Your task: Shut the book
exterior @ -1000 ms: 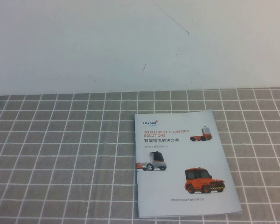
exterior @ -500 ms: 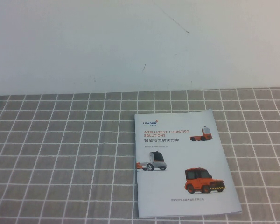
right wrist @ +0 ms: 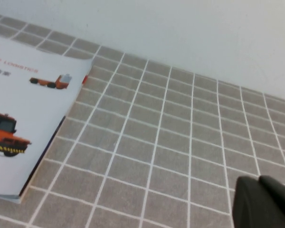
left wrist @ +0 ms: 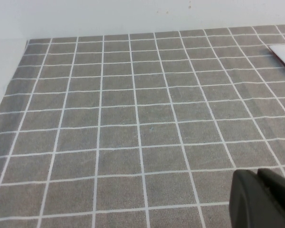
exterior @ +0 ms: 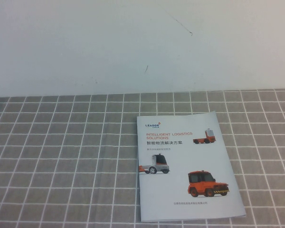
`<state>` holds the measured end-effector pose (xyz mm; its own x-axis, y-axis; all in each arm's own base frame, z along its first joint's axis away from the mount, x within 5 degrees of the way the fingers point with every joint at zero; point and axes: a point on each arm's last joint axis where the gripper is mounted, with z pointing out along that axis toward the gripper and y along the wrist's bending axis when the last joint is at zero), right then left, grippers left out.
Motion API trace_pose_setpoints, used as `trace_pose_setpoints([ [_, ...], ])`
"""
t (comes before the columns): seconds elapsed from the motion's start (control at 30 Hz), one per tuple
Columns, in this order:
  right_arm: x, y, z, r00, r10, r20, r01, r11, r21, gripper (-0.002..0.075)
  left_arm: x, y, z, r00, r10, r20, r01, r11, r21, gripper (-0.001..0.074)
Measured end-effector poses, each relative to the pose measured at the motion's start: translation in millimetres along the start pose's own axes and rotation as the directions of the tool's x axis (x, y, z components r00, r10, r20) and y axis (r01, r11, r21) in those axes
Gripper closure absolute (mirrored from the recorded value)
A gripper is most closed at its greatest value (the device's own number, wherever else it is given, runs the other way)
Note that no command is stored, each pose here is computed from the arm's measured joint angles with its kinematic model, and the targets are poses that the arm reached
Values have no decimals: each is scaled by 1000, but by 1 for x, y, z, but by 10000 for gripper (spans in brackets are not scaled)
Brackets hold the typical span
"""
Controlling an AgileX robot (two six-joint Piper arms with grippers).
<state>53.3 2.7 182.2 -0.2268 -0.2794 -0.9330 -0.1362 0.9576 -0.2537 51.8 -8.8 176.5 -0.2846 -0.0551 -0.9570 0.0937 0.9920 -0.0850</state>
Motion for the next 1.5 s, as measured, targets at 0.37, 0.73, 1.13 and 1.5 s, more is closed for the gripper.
trace_pose_setpoints([
  [0.37,11,6,2,987,149,-58,-150,988,-20,729,0,0,0,1000,-4,0,4,1000,0,738],
  [0.73,12,3,2,980,187,-65,-185,982,40,729,0,0,0,1000,-8,0,8,1000,0,738],
  [1.13,13,-1,2,986,150,-77,-143,986,92,729,0,0,0,1000,-8,0,8,1000,0,738],
  [1.5,13,-1,2,987,144,-78,-136,986,94,729,0,0,0,1000,-8,0,8,1000,0,738],
])
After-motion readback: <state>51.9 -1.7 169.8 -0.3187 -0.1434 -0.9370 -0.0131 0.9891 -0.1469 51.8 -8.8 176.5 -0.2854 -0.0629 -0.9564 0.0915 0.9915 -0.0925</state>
